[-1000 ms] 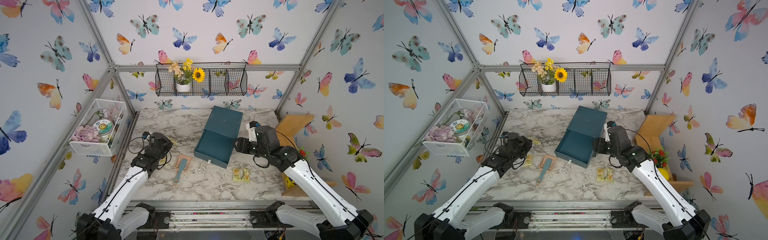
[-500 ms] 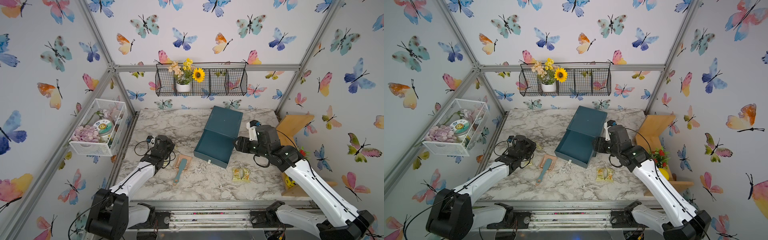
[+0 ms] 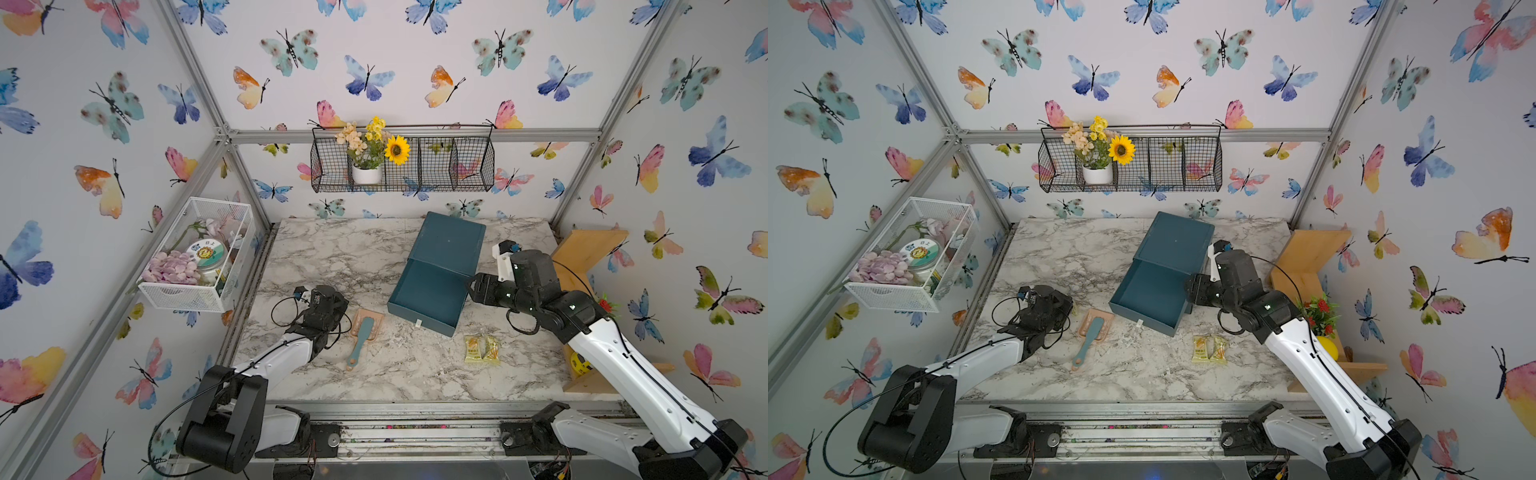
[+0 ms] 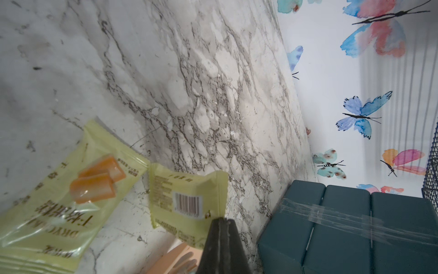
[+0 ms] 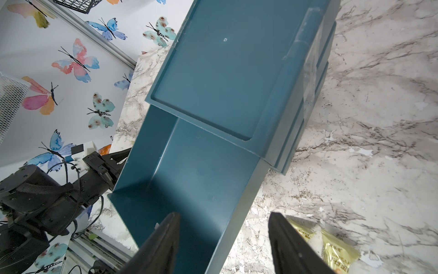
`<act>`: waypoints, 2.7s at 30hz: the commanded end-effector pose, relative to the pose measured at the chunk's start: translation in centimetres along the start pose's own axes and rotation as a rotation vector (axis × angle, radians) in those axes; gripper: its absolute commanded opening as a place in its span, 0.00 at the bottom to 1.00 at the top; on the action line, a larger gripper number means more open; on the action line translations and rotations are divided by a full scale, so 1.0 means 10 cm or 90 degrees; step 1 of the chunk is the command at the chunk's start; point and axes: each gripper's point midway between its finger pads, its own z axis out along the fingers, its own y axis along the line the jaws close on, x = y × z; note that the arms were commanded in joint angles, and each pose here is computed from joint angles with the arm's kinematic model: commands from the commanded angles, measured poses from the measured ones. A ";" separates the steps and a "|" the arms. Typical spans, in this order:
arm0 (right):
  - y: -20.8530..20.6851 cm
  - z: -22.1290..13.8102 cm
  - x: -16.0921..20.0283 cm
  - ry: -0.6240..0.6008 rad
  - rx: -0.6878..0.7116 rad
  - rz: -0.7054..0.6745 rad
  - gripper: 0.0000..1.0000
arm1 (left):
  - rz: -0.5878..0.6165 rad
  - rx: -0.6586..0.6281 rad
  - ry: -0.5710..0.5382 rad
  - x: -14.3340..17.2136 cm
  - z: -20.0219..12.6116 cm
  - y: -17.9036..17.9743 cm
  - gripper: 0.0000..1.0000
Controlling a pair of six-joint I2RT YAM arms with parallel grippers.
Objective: Take the cookies out of the drawer
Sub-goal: Place the cookie at the center of the board, then close the drawer in the storage box.
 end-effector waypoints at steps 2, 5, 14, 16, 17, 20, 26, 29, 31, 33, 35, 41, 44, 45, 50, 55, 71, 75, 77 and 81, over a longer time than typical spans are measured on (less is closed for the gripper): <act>0.07 -0.02 -0.07 -0.010 -0.018 -0.004 0.64 | -0.029 -0.017 -0.001 0.03 -0.06 0.20 0.00; 0.07 -0.01 -0.07 -0.009 -0.019 -0.003 0.64 | -0.040 -0.032 0.015 0.13 -0.12 0.37 0.00; 0.08 0.01 -0.06 -0.008 -0.023 0.000 0.64 | -0.042 -0.075 0.029 0.29 -0.25 0.68 0.06; 0.08 0.00 -0.07 -0.010 -0.023 -0.001 0.64 | -0.041 -0.081 0.032 0.31 -0.27 0.72 0.13; 0.08 -0.01 -0.07 -0.010 -0.024 -0.001 0.64 | -0.042 -0.084 0.032 0.31 -0.28 0.73 0.19; 0.08 -0.02 -0.07 -0.011 -0.022 0.000 0.64 | -0.038 -0.090 0.028 0.29 -0.31 0.74 0.32; 0.06 -0.06 -0.10 -0.018 -0.011 -0.008 0.64 | 0.001 -0.067 -0.008 0.10 -0.46 0.48 0.43; 0.06 -0.06 -0.13 -0.019 -0.007 -0.017 0.64 | 0.020 -0.047 -0.022 0.00 -0.58 0.27 0.43; 0.07 -0.05 -0.16 -0.020 -0.005 -0.025 0.64 | 0.026 -0.033 -0.014 -0.03 -0.67 0.12 0.39; 0.09 -0.05 -0.20 -0.023 -0.006 -0.035 0.64 | 0.023 -0.014 0.005 0.01 -0.74 -0.02 0.33; 0.12 -0.04 -0.26 -0.027 -0.007 -0.045 0.64 | 0.015 0.005 0.028 0.12 -0.81 -0.15 0.27; 0.22 0.00 -0.52 -0.054 0.002 -0.086 0.64 | -0.052 0.055 0.117 0.76 -0.97 -0.43 0.13; 0.25 0.07 -0.68 -0.077 0.011 -0.099 0.64 | -0.101 0.076 0.146 0.99 -1.06 -0.52 0.08; 0.26 0.10 -0.74 -0.084 0.014 -0.100 0.64 | -0.113 0.085 0.154 1.06 -1.08 -0.56 0.06; 0.25 0.30 -0.86 -0.083 0.038 -0.099 0.62 | -0.168 0.125 0.214 1.33 -1.19 -0.75 0.02; 0.28 0.42 -0.87 -0.074 0.031 -0.112 0.61 | -0.201 0.159 0.254 1.49 -1.29 -0.92 0.00; 0.25 0.62 -0.70 -0.030 0.022 -0.116 0.58 | -0.217 0.208 0.272 1.60 -1.27 -1.33 0.00; 0.22 0.67 -0.65 -0.016 0.028 -0.114 0.57 | -0.213 0.218 0.276 1.64 -1.24 -1.43 0.00; 0.17 0.70 -0.62 -0.008 0.041 -0.113 0.57 | -0.212 0.223 0.280 1.66 -1.23 -1.48 0.00; 0.06 0.75 -0.57 0.013 0.077 -0.113 0.56 | -0.207 0.229 0.294 1.73 -1.20 -1.57 0.00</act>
